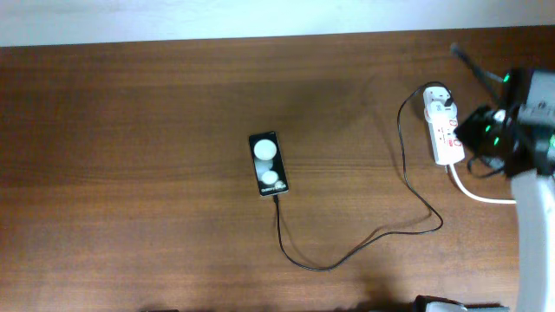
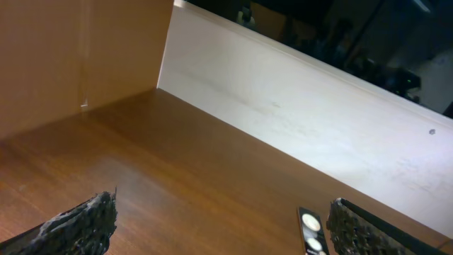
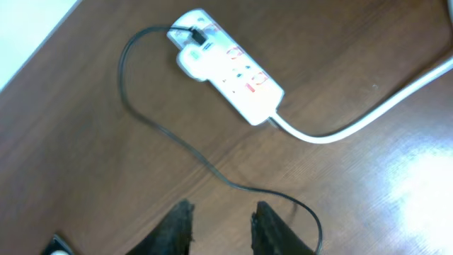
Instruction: Plug charger to phone and switch on socket
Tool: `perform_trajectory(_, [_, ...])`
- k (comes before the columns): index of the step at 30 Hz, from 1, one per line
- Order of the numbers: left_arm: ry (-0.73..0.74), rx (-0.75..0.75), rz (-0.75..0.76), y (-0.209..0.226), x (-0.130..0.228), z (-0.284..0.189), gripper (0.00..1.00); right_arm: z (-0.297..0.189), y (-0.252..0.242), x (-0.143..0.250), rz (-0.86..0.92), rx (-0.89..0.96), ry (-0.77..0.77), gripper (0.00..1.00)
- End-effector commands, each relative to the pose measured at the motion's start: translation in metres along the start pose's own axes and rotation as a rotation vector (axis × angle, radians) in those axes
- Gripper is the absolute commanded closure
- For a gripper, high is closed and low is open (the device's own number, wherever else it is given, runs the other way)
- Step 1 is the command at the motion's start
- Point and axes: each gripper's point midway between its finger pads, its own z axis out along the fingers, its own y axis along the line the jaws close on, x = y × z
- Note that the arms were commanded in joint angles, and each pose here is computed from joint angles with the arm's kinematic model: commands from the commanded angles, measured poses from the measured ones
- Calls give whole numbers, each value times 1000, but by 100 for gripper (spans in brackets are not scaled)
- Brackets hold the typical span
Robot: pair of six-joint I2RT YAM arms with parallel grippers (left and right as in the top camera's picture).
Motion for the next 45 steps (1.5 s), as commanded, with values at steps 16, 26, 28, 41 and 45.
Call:
perform_trajectory(16, [-8,-6,0,1,0,-1,1,221,-19,-36,102,173,261,96])
perform_trajectory(26, [-8,-6,0,1,0,-1,1,244,-4,-36,72,87,267,96])
perform_trajectory(28, [-8,-6,0,1,0,-1,1,254,-8,-30,71,105,287,96])
perform_trajectory(41, [-8,-6,0,1,0,-1,1,272,-5,-34,71,90,259,96])
perform_trajectory(45, [-8,-6,0,1,0,-1,1,294,-11,-11,64,103,335,96])
